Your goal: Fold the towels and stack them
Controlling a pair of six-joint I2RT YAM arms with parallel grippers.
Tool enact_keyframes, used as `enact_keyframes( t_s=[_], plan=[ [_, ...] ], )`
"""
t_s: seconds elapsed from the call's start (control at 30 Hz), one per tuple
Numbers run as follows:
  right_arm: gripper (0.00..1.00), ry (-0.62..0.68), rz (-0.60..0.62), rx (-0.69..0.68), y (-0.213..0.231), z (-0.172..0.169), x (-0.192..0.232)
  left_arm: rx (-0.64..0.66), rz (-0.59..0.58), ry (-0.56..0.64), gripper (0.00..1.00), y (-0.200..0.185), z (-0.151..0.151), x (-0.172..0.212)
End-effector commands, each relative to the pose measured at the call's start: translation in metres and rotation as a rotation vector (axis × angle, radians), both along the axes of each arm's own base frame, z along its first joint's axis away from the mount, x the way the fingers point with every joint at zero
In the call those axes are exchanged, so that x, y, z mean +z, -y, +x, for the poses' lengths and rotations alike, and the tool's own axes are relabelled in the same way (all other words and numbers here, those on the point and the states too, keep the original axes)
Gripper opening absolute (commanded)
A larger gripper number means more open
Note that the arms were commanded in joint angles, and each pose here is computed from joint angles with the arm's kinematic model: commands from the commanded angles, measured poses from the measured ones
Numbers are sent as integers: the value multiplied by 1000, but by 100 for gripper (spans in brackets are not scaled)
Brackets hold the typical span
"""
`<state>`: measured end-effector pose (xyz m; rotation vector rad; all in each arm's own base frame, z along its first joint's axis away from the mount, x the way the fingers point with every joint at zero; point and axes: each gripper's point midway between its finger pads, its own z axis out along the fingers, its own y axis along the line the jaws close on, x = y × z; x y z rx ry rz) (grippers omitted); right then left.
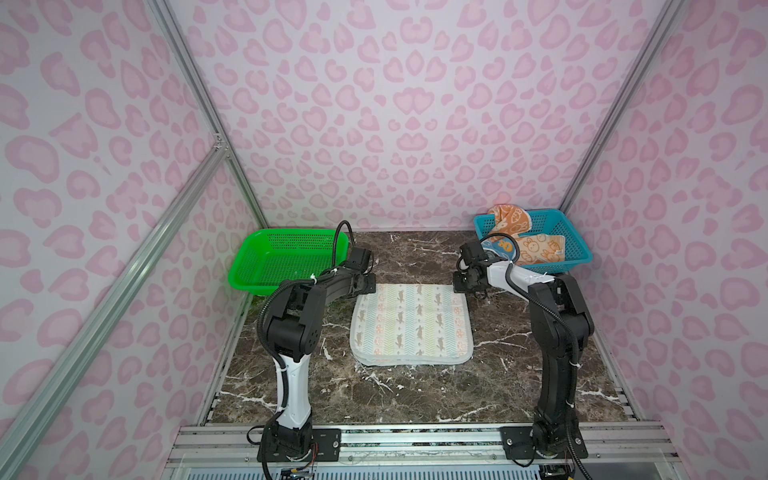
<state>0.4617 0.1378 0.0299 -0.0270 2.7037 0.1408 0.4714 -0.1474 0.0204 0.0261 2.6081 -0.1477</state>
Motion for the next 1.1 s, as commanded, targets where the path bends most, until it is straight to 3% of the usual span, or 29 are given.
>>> enact_keyframes(
  t_s=[0.0,0.43,0.77,1.07],
  plan=[
    [0,5,-25,27,4,-5,4,-4,-14,-69,3,-1,-17,1],
    [0,142,-36,107,6,-3,46,-157,-186,131,3,34,-6,84],
    [0,296,13,165,7,-32,79,-313,-241,220,3,44,-38,110],
    [0,357,16,287,4,-85,93,-472,-215,285,3,42,-76,128]
  ],
)
